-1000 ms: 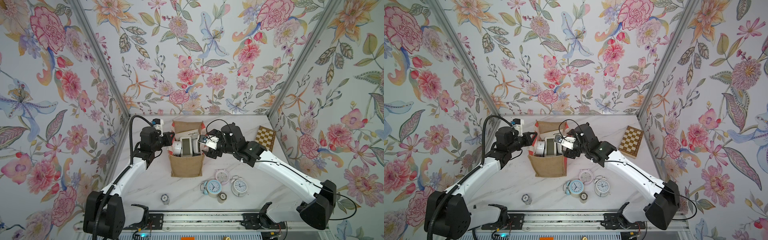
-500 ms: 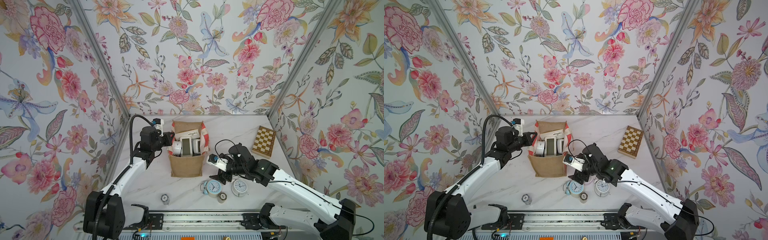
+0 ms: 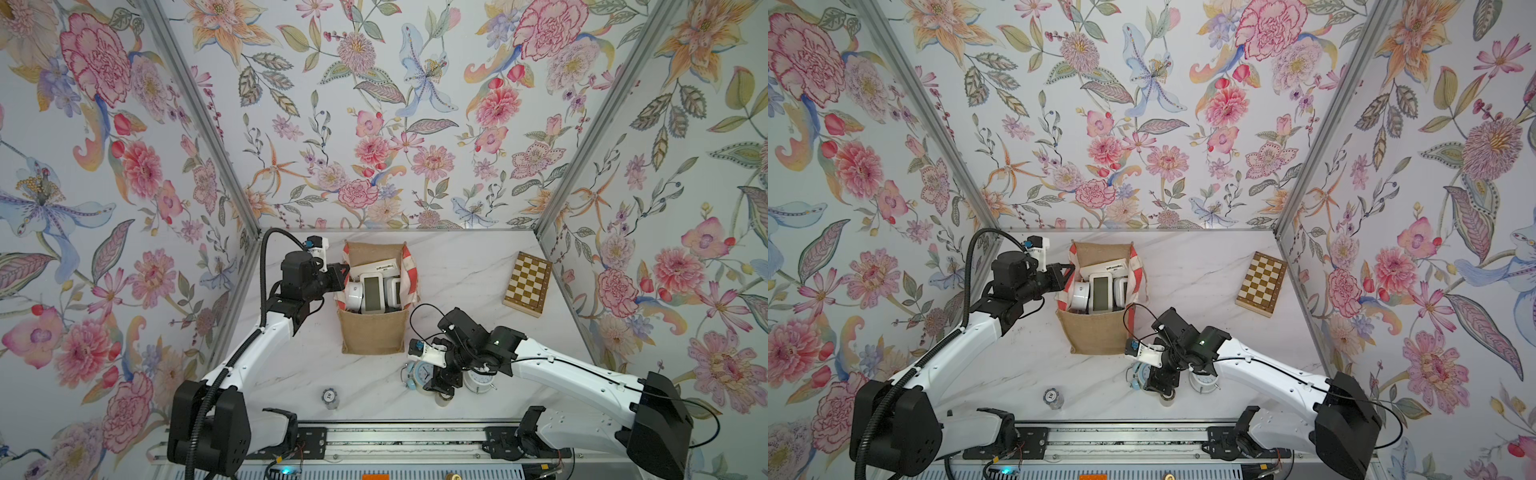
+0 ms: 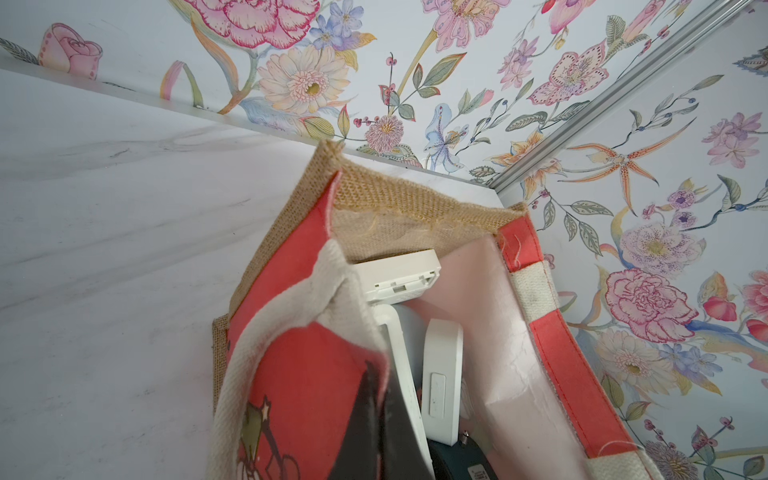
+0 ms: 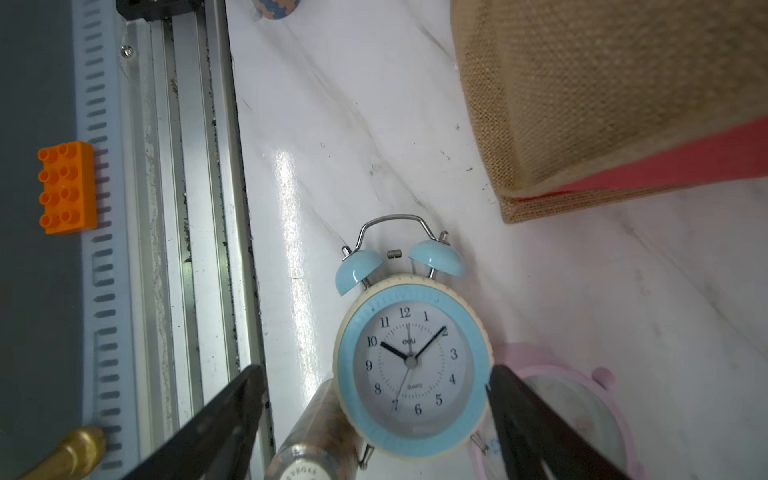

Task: Put the alarm clock into the canvas bag
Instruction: Pick up the alarm from the center of the board, then place the alarm at the canvas bag.

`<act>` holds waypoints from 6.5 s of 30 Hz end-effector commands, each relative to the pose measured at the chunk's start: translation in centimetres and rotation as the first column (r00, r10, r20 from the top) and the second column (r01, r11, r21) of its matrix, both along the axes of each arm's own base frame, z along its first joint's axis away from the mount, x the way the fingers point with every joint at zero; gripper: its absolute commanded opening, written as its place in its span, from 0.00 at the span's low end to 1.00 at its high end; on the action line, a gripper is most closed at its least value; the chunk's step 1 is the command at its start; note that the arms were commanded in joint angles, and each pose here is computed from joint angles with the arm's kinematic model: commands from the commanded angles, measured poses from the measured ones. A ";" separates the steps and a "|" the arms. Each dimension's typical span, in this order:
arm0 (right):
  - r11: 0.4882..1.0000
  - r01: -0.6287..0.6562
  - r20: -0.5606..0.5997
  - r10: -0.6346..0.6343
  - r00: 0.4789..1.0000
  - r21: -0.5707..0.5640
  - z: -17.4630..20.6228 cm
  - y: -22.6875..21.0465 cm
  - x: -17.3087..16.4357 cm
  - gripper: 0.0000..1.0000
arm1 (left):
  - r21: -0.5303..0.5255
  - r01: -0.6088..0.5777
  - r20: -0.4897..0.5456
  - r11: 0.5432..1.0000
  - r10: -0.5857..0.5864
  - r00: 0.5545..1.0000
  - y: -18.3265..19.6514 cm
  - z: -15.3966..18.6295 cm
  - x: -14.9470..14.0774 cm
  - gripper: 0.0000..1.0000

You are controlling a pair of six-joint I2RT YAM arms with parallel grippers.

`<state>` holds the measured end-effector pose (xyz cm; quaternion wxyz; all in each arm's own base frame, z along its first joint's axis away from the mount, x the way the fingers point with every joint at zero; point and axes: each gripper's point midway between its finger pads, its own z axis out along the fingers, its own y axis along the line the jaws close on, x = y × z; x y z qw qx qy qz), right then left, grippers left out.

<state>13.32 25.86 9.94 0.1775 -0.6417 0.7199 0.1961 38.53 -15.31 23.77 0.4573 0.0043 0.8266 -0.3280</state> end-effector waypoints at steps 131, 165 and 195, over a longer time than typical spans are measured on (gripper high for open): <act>0.961 -0.084 -0.056 0.102 0.993 0.264 9.8 15.5 12.5 0.48 | 0.150 0.030 0.098 0.988 -0.045 0.994 0.9 5.0 -2.7 0.00; 0.947 -0.304 -0.038 0.309 0.950 0.104 8.8 14.1 8.8 0.83 | 0.156 0.004 0.102 0.988 -0.021 0.995 1.3 4.9 -2.5 0.00; 0.951 -0.091 0.102 0.063 0.993 0.296 18.4 12.2 13.3 0.86 | 0.161 0.009 0.094 0.987 -0.025 0.995 1.2 4.0 -2.3 0.00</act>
